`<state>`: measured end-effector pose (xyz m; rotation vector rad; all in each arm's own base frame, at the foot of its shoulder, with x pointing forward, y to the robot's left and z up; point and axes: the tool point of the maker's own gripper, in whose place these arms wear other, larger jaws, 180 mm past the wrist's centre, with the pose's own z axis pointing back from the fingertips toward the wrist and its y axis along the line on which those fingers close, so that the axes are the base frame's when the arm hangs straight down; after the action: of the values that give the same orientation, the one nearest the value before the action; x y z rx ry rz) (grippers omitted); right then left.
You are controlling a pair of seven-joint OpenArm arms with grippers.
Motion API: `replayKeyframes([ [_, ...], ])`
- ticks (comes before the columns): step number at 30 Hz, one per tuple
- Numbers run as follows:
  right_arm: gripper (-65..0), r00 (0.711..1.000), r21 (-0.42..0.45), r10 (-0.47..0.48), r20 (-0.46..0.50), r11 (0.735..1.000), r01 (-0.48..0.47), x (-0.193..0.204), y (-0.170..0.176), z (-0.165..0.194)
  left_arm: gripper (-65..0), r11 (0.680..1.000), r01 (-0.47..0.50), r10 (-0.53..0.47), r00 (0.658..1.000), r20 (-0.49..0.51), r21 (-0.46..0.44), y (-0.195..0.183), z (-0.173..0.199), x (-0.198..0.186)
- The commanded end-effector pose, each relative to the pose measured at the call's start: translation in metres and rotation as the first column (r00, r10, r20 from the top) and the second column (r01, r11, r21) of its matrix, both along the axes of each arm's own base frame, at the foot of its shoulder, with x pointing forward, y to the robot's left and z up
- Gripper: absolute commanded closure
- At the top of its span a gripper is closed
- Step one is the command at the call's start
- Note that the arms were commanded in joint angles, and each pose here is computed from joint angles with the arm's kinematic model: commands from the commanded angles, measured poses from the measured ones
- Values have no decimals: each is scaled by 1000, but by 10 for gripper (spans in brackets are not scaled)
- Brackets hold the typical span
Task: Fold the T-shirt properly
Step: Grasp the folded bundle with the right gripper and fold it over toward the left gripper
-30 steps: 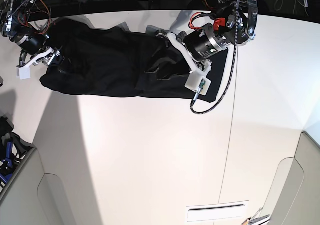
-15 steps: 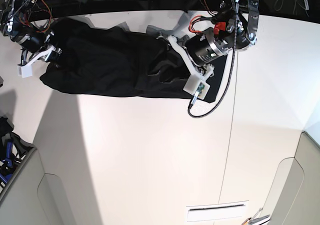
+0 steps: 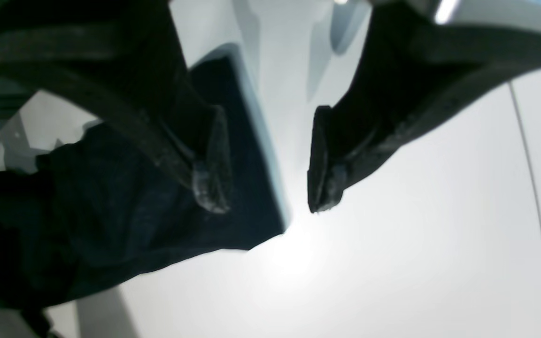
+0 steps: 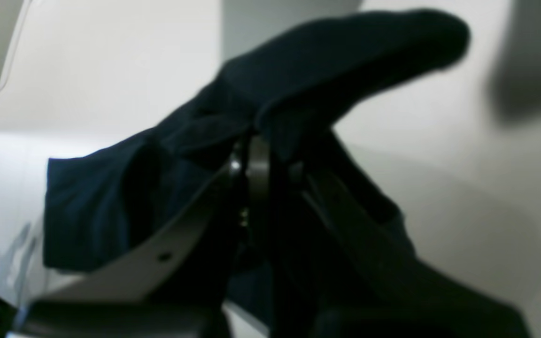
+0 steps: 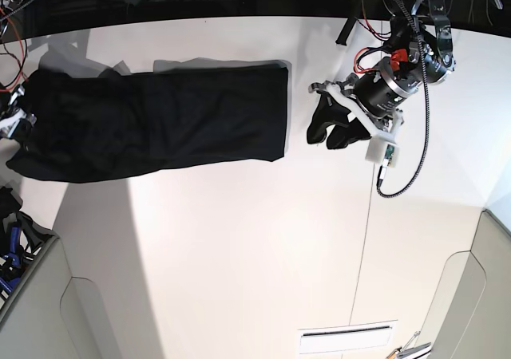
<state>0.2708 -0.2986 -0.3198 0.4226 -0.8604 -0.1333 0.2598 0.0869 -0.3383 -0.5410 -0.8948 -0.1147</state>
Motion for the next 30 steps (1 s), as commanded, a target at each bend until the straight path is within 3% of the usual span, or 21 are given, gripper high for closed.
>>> replayKeyframes([
  [1,0,994,-19,25,103,1000,-23,14,2,30,-292,1000,2,-2,1000,7,-23,-2,0,0],
  [5,0,977,-76,118,179,991,-106,23,36,55,-292,997,-12,3,994,-105,-77,-6,-34,-11],
  [9,0,937,-100,250,246,968,-232,28,100,72,-292,995,-8,-10,984,-178,-98,-13,-58,-21],
  [16,0,832,-42,475,286,874,-484,16,238,72,-292,991,46,-68,982,-178,-125,-36,-60,-26],
  [21,0,791,-18,584,182,806,-591,-2,299,37,-292,992,48,-68,982,-178,-116,-35,-61,-26],
  [24,-244,751,26,643,150,757,-653,-15,324,22,-292,994,33,-51,983,-179,-103,-29,-62,-25],
  [25,-298,737,40,660,143,741,-671,-19,332,18,-292,995,26,-43,983,-178,-100,-26,-62,-24],
  [26,-326,723,49,677,138,725,-687,-23,339,16,-292,995,15,-32,984,-177,-97,-22,-61,-23],
  [30,-328,669,77,728,150,667,-742,-37,361,18,-292,996,-58,45,984,-174,-71,6,-61,-18],
])
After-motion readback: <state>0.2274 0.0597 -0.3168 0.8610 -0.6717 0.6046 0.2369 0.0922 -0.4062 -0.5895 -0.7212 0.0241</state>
